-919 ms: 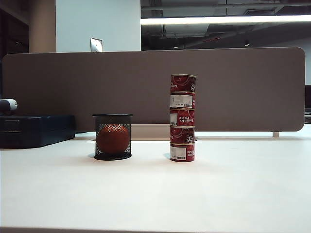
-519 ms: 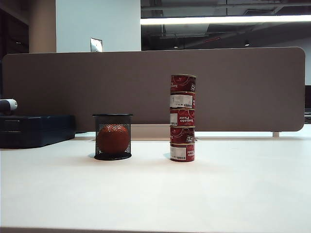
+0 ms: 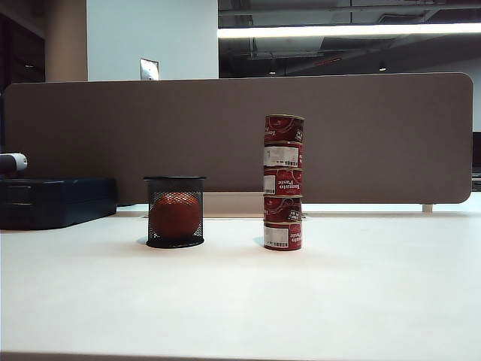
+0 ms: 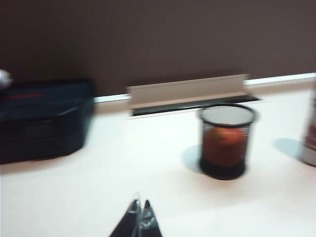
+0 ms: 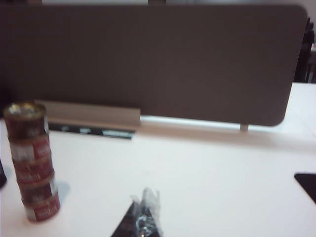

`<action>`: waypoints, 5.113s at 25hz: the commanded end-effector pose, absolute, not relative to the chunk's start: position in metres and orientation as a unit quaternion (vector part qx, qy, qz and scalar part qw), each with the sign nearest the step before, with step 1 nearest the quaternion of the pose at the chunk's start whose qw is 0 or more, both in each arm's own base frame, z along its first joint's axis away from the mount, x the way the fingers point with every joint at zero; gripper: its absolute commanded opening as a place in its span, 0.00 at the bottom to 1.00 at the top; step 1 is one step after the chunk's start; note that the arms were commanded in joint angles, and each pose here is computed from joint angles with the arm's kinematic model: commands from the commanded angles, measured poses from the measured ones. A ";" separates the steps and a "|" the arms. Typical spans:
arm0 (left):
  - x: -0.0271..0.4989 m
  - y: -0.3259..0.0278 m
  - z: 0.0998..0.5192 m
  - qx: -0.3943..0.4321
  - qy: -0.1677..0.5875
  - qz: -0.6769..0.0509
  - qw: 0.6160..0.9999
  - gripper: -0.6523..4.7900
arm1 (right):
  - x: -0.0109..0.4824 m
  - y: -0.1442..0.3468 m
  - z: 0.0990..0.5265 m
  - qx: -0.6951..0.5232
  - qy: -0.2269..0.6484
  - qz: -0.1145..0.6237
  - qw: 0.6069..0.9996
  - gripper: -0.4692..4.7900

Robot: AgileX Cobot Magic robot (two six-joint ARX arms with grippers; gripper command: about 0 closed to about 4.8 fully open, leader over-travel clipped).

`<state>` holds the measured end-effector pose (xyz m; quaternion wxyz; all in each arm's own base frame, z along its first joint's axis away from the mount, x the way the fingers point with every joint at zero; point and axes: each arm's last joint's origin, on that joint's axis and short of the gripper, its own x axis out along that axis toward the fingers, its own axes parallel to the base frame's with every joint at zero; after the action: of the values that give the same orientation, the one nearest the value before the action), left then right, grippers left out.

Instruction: Take a can of tomato sauce from the stacked ones and place it on the table.

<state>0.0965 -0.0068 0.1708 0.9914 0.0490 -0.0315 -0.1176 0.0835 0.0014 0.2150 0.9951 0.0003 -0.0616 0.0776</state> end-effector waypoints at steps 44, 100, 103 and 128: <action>0.091 -0.018 0.177 0.040 -0.063 -0.321 0.944 0.11 | 0.270 0.115 0.318 0.050 0.057 0.340 0.937 1.00; 0.091 -0.017 0.175 0.035 -0.049 -0.318 0.946 0.11 | 0.338 0.154 0.250 0.055 0.160 0.338 0.926 0.96; 0.091 -0.017 0.175 0.035 -0.049 -0.318 0.946 0.11 | 0.338 0.154 0.250 0.055 0.160 0.338 0.926 0.83; 0.091 -0.017 0.175 0.035 -0.049 -0.318 0.946 0.11 | 0.339 0.153 0.278 0.057 0.118 0.342 0.930 0.70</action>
<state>0.0912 -0.0175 0.1732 0.9462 0.0352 -0.0448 -0.3186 0.3397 0.1532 0.2733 0.9301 0.0560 0.1274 0.3399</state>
